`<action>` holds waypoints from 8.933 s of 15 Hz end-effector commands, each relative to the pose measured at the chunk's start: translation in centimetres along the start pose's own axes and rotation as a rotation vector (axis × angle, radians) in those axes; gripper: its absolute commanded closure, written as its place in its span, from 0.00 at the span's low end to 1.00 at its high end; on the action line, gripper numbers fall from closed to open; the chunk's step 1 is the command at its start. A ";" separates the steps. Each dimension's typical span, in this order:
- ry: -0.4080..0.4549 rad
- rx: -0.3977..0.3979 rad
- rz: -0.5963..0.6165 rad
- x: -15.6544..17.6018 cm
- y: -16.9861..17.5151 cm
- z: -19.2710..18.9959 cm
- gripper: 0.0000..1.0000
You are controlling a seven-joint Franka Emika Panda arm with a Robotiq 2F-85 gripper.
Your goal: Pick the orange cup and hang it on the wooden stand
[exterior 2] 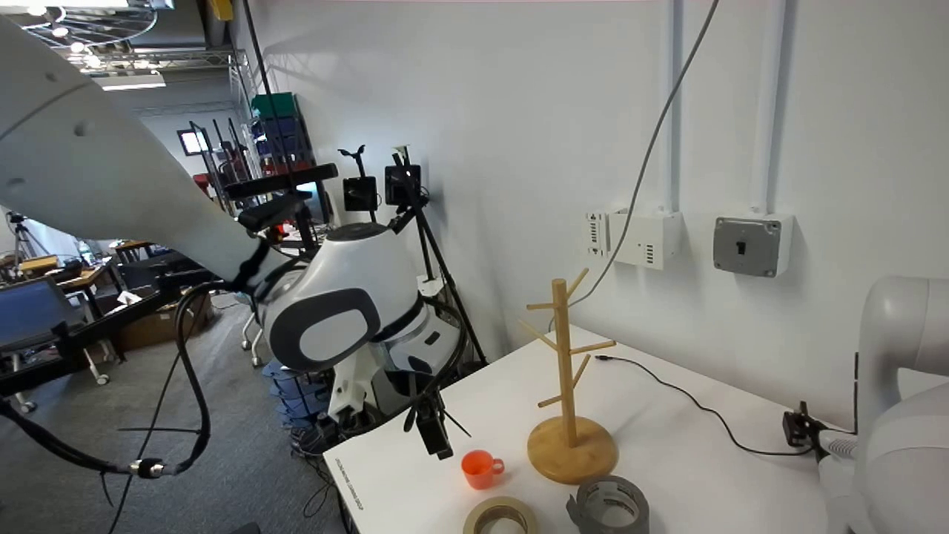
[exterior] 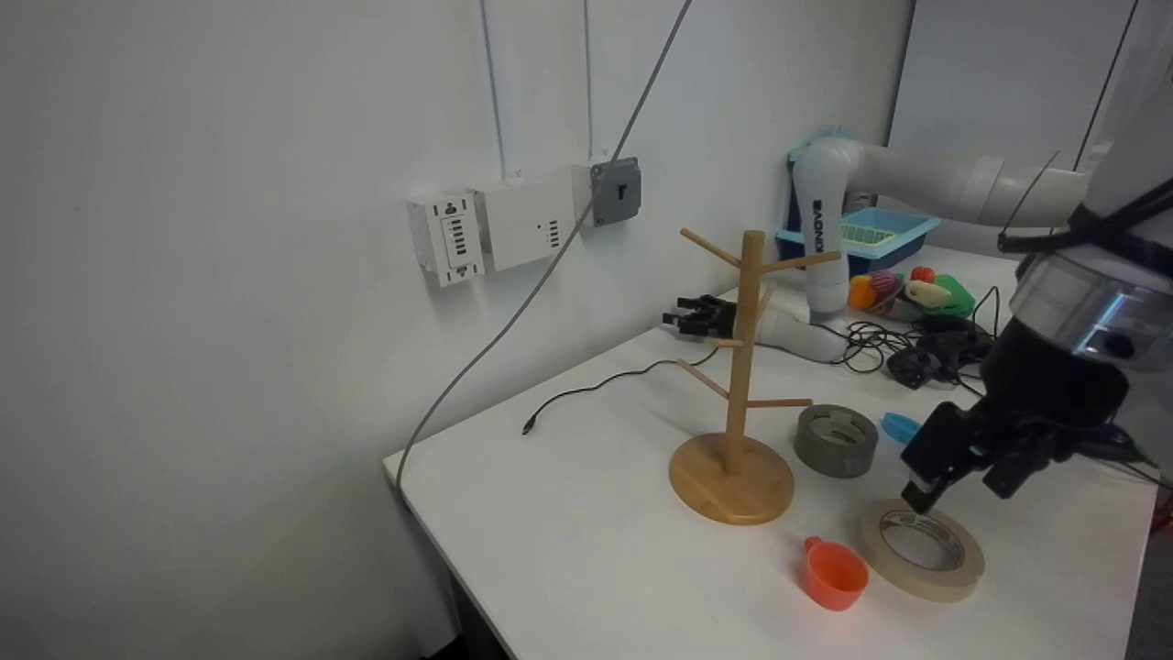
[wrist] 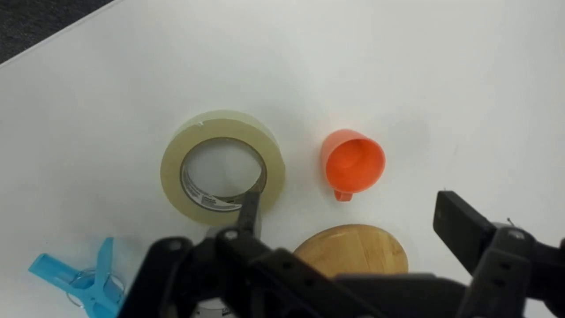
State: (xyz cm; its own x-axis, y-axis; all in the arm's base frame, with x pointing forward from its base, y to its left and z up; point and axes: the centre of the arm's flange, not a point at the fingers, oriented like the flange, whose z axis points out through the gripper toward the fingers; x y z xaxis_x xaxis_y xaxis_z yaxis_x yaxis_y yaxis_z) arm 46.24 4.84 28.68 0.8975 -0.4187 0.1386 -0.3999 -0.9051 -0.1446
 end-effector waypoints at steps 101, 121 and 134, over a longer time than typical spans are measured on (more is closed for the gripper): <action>0.482 -0.171 -0.161 1.5 -4.4 -0.5 0.66; 0.495 -0.331 -0.122 2.4 -4.6 3.5 0.66; 0.537 -0.416 -0.127 4.5 -5.1 5.2 0.66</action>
State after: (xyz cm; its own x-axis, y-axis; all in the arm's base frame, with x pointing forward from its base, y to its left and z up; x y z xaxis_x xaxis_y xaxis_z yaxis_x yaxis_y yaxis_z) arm 51.71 8.07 25.44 0.7634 -0.2049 0.6126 -0.4321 -0.8670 0.2484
